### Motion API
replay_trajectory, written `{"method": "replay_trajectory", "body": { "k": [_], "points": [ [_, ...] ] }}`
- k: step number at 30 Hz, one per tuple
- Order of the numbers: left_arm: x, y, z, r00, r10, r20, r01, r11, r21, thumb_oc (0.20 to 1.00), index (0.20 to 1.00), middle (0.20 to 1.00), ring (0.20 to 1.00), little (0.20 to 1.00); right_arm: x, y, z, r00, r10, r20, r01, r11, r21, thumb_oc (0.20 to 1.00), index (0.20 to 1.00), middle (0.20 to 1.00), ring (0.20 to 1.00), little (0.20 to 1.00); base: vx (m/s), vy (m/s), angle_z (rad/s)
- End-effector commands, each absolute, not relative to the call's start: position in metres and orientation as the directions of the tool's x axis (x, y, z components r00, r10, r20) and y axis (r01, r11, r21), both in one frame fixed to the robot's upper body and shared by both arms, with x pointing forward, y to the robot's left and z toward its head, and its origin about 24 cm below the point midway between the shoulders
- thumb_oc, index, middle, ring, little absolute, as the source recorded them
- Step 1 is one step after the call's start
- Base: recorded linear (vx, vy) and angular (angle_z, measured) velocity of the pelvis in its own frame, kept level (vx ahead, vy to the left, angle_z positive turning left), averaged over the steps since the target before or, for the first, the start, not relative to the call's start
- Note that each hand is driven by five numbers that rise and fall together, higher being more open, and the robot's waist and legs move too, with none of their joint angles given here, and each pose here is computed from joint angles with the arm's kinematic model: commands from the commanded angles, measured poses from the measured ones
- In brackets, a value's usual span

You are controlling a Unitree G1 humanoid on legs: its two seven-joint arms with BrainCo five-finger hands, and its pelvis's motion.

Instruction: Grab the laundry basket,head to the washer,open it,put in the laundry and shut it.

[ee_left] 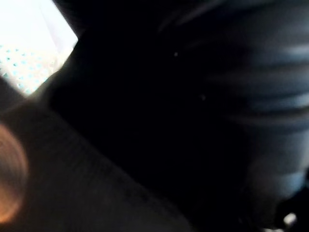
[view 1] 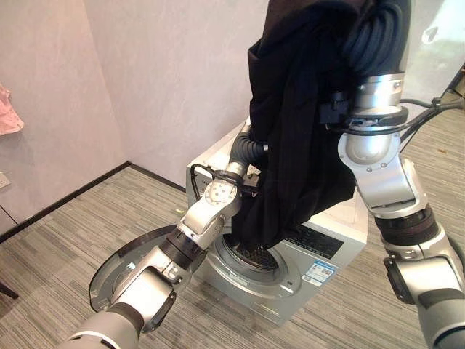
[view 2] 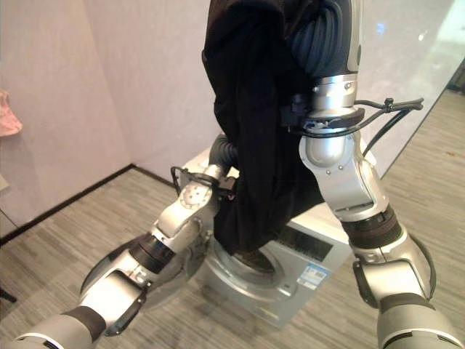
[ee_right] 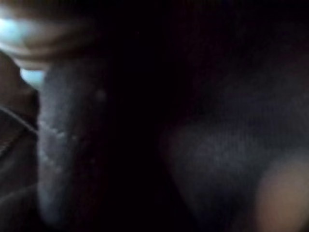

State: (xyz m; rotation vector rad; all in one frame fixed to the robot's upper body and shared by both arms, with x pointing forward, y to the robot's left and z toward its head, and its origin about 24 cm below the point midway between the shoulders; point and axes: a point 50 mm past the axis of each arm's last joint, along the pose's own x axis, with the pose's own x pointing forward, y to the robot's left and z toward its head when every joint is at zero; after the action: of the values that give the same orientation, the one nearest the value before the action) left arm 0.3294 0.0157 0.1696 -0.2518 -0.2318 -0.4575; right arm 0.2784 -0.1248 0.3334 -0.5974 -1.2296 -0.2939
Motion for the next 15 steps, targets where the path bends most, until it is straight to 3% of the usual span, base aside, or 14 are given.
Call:
{"method": "replay_trajectory", "body": {
  "k": [1, 15],
  "points": [
    [0.314, -0.005, 0.178, 0.8, -0.499, 0.333, 0.576, 0.794, -0.193, 1.0, 1.0, 1.0, 1.0, 1.0, 0.275, -0.13, 0.358, 0.253, 0.068, 0.965, 0.563, 0.801, -0.204, 0.2, 0.2, 0.2, 0.2, 0.2, 0.0, 0.0, 0.0],
    [0.278, 0.012, 0.135, 0.782, -0.571, 0.251, 0.624, 0.723, -0.298, 1.0, 1.0, 1.0, 1.0, 1.0, 0.283, -0.145, 0.359, 0.264, 0.007, 0.964, 0.628, 0.758, -0.177, 0.2, 0.2, 0.2, 0.2, 0.2, 0.0, -0.011, 0.01]
  ]
}}
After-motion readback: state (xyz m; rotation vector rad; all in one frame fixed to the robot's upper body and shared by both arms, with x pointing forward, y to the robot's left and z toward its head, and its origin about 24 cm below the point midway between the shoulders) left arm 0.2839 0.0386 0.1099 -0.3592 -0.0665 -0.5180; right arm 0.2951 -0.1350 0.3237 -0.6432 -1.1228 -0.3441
